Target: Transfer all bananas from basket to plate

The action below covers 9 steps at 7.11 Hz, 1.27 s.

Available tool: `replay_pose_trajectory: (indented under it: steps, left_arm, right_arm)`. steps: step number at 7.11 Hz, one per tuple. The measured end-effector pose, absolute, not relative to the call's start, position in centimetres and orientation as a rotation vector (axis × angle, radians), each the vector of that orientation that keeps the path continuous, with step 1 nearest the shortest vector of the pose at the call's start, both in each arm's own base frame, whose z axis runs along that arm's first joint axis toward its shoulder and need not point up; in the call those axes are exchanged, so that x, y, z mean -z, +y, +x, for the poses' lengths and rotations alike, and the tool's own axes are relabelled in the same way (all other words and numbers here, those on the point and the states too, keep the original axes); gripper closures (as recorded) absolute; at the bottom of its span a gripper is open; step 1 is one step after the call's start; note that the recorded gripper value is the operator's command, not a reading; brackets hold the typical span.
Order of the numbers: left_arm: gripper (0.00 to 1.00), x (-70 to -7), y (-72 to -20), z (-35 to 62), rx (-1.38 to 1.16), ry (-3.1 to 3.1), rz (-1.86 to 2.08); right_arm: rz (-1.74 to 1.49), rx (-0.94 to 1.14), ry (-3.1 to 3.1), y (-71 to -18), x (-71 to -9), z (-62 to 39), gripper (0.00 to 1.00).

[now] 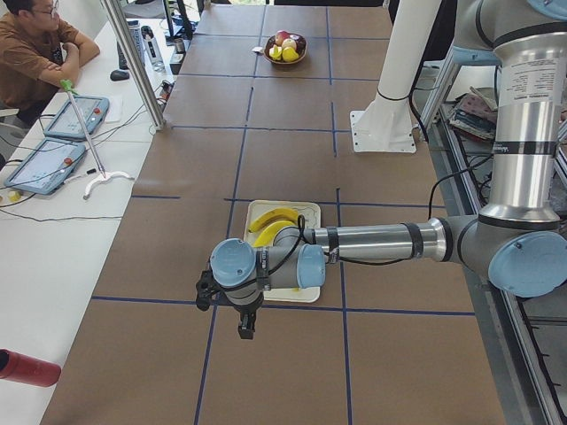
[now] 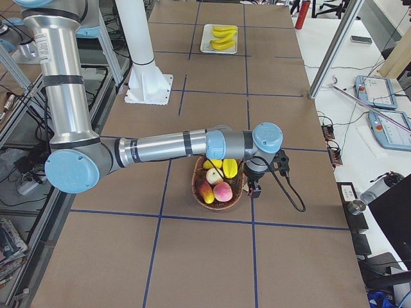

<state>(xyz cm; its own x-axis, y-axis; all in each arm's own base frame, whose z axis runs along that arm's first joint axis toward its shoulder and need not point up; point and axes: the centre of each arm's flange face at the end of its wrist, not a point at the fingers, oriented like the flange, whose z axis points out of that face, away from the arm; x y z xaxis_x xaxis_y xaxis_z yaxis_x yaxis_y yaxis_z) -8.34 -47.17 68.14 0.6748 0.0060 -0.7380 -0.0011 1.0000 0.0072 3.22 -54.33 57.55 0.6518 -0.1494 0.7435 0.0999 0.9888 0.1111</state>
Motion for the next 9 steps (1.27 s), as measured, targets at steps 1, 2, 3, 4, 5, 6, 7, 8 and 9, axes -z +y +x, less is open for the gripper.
replay_pose_trajectory:
  steps: [1,2,3,4,5,6,7,8,9]
  left_arm:
    - [0.00,-66.8,-47.3,-8.4,0.023,0.830,0.012]
    - [0.00,-65.8,-47.3,-8.3,0.045,0.832,0.014]
    - [0.00,-65.3,-47.2,-8.3,0.057,0.839,0.010]
    - [0.00,-64.9,-47.1,-8.2,0.064,0.846,0.002]
    - [0.00,-64.7,-47.1,-8.2,0.068,0.848,-0.004]
    - [0.00,-64.6,-47.0,-8.2,0.070,0.849,-0.007]
    - [0.00,-64.6,-47.0,-8.2,0.070,0.848,-0.008]
    - [0.00,-64.5,-47.0,-8.2,0.068,0.848,-0.007]
    - [0.00,-64.4,-47.0,-8.2,0.067,0.848,-0.005]
  right_arm:
    - [0.063,0.126,-0.854,-54.0,-57.8,3.9,0.00]
    - [0.062,0.111,-0.867,-53.7,-58.1,4.5,0.00]
    - [0.060,0.100,-0.882,-53.4,-58.4,4.9,0.00]
    - [0.056,0.092,-0.893,-53.1,-58.6,5.1,0.00]
    - [0.052,0.082,-0.898,-52.8,-59.0,5.4,0.00]
    - [0.048,0.063,-0.899,-52.2,-59.6,6.2,0.00]
    - [0.042,0.038,-0.899,-51.2,-60.5,7.2,0.00]
    - [0.028,0.015,-0.897,-49.9,-61.8,8.0,0.00]
    - [0.008,0.000,-0.896,-48.6,-63.2,8.3,0.00]
